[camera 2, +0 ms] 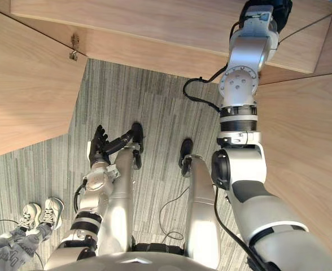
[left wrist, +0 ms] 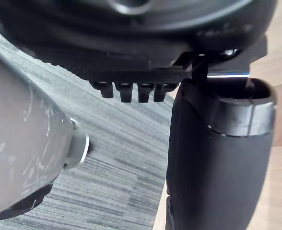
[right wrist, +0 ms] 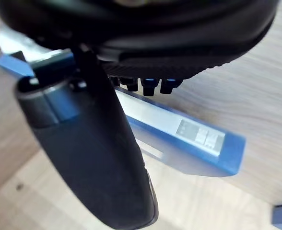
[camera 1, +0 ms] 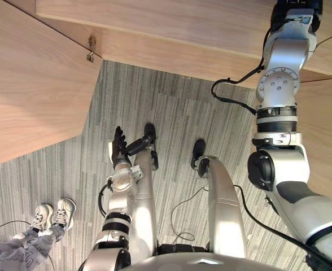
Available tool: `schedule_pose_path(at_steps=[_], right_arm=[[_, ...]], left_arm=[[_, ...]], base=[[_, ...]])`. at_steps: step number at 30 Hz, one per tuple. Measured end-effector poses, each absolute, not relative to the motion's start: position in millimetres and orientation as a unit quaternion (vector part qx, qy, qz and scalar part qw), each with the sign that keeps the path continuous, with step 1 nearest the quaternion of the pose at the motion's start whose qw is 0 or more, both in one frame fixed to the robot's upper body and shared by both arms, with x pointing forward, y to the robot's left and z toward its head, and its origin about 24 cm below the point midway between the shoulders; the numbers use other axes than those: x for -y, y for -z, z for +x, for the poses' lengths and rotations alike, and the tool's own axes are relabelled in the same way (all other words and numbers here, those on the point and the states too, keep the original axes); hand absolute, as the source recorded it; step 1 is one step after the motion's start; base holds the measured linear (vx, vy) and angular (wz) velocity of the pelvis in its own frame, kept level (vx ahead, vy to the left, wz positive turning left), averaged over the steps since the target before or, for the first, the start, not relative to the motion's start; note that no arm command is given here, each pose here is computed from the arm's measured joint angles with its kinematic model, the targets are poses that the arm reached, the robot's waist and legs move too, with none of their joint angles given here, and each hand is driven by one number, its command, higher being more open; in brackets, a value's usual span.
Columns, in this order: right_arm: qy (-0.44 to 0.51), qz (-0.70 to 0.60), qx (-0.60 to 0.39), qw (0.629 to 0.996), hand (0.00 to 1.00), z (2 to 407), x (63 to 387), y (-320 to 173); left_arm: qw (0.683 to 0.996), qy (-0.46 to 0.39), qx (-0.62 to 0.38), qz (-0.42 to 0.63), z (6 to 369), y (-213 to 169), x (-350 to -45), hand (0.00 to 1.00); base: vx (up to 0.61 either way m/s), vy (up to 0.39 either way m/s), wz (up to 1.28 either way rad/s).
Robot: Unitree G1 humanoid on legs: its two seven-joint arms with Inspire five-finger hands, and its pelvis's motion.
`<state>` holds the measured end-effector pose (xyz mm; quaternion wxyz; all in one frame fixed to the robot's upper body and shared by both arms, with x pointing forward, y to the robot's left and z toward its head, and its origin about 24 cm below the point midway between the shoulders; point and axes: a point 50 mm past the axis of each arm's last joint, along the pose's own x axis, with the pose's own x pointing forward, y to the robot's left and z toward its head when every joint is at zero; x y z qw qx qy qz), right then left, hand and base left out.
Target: Walk over to the cabinet, pick up the folder, carry it to the office cabinet, place the folder inside the office cabinet, then close the office cabinet door
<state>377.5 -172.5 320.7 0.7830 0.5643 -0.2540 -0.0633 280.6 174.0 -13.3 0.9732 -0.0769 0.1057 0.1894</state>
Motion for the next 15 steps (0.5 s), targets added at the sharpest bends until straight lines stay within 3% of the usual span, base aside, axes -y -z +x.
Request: schedule_pose_path(at_steps=[3, 10, 15], right_arm=[[0.025, 0.511, 0.249, 0.823, 1.00, 381.6, 162.3, -324.4], [-0.014, 0.413, 0.253, 0.875, 1.00, 386.9, 157.6, -334.4], [-0.011, 0.269, 0.244, 0.932, 1.00, 393.5, 172.9, -325.8]], left_arm=[[0.973, -0.184, -0.116, -0.074, 279.3, 18.0, -173.2, 1.00], [0.976, -0.169, -0.122, -0.058, 279.1, 20.7, -174.1, 1.00], [0.977, -0.161, -0.130, -0.048, 277.8, 24.5, -178.8, 1.00]], base=[[0.03, 0.038, -0.07], [0.01, 0.007, -0.01], [0.04, 0.020, -0.03]])
